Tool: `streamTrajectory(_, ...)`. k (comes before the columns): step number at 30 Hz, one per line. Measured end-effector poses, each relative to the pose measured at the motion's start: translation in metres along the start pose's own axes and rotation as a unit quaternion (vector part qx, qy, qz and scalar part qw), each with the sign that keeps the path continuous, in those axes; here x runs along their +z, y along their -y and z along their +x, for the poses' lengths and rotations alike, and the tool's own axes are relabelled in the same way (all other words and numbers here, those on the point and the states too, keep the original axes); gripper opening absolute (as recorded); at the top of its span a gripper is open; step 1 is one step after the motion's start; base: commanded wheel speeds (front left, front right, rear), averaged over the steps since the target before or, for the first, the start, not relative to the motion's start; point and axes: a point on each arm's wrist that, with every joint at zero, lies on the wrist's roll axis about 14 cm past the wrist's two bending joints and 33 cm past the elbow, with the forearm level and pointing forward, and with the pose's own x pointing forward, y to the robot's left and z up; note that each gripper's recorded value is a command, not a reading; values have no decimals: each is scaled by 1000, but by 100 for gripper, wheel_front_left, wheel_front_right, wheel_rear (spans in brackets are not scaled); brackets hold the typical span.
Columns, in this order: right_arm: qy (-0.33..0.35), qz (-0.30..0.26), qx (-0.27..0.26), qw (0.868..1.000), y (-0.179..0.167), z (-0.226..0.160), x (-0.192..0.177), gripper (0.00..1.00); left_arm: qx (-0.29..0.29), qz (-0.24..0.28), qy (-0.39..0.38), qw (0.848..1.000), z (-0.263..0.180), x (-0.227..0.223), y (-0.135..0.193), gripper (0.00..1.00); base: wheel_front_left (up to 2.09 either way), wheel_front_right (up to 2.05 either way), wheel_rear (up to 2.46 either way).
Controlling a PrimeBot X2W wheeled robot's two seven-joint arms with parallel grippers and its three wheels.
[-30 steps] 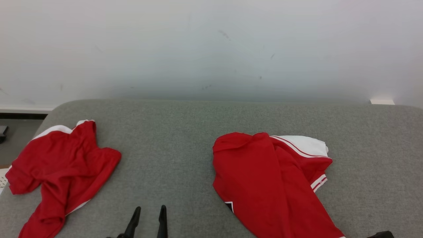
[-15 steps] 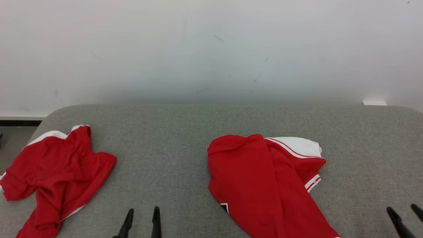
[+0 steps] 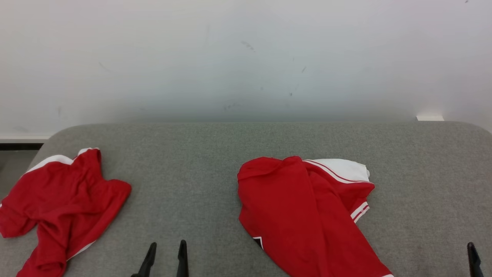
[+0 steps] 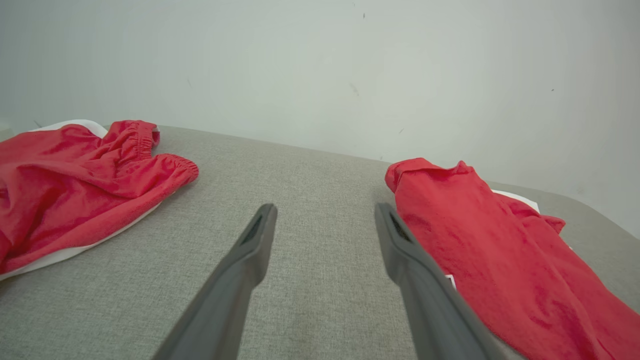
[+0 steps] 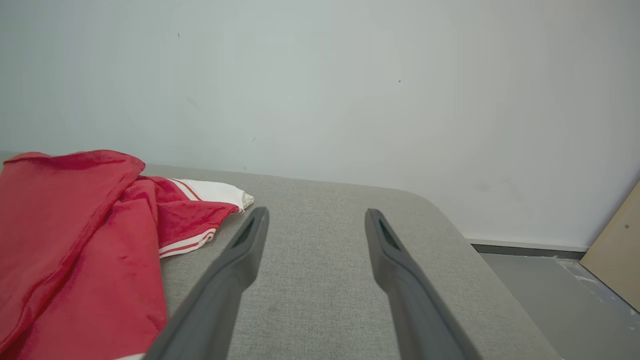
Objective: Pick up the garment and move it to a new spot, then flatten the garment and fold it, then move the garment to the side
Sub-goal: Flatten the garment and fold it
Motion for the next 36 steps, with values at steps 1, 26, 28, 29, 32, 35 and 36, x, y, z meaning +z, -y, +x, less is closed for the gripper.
streamTrajectory(1,-4,7,-4,1000,-3,-2,-6,100,0,0,0,1000,0,0,0,100,0,0,0)
streamTrajectory(26,-15,76,-43,996,-28,-5,-24,100,-233,81,-8,969,125,2,133,100,0,0,0)
streamTrajectory(28,-18,77,-51,996,-25,-4,-25,100,-253,93,-26,963,143,-3,148,100,0,0,0)
streamTrajectory(29,-18,76,-54,995,-23,-4,-25,100,-263,99,-34,959,151,-6,156,100,0,0,0)
streamTrajectory(32,-25,74,-68,995,-16,-6,-28,100,-277,123,-76,950,172,-25,170,100,0,0,0)
streamTrajectory(35,-32,70,-82,994,-9,-9,-31,100,-280,150,-140,938,183,-55,174,100,0,0,0)
streamTrajectory(36,-35,69,-86,993,-7,-11,-32,100,-275,162,-161,934,188,-65,172,100,0,0,0)
